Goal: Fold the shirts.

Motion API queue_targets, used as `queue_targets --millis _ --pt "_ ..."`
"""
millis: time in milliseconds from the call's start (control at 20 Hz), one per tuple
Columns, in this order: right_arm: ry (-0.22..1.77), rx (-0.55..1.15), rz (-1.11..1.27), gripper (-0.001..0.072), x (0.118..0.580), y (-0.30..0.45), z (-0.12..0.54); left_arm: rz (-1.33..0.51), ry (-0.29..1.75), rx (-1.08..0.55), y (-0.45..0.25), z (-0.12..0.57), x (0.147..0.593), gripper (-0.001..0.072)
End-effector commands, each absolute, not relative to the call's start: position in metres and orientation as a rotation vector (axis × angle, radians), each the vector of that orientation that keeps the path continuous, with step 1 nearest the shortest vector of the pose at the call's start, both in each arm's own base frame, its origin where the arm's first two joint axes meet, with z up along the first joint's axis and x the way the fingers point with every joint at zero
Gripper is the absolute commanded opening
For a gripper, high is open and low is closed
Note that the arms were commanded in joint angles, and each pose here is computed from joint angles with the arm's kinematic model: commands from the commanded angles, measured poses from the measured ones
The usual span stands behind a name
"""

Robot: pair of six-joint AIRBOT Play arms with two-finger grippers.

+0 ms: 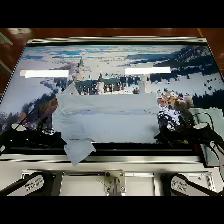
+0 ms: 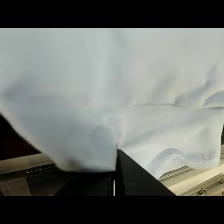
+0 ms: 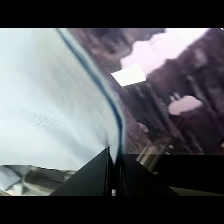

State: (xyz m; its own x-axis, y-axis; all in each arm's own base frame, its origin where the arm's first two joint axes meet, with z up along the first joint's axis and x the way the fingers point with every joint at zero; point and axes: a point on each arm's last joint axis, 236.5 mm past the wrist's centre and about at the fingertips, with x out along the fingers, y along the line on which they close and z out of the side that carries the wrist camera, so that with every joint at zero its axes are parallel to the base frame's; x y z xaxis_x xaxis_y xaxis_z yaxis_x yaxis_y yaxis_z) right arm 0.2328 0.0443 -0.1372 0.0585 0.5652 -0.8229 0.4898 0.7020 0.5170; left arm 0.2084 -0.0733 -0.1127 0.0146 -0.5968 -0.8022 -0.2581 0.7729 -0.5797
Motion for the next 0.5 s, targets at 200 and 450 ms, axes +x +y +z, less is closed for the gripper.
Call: queue_targets --millis 200,450 --pt "1.408 0.747 0.212 0.0066 0.292 0.046 -0.073 -0.328 1.336 -0.574 -0.046 -0.045 0.295 0.004" --pt "1.183 0.637 0.181 0.0065 0.378 0.045 -0.034 -0.365 1.211 -0.481 -0.042 0.003 0.354 0.0041"
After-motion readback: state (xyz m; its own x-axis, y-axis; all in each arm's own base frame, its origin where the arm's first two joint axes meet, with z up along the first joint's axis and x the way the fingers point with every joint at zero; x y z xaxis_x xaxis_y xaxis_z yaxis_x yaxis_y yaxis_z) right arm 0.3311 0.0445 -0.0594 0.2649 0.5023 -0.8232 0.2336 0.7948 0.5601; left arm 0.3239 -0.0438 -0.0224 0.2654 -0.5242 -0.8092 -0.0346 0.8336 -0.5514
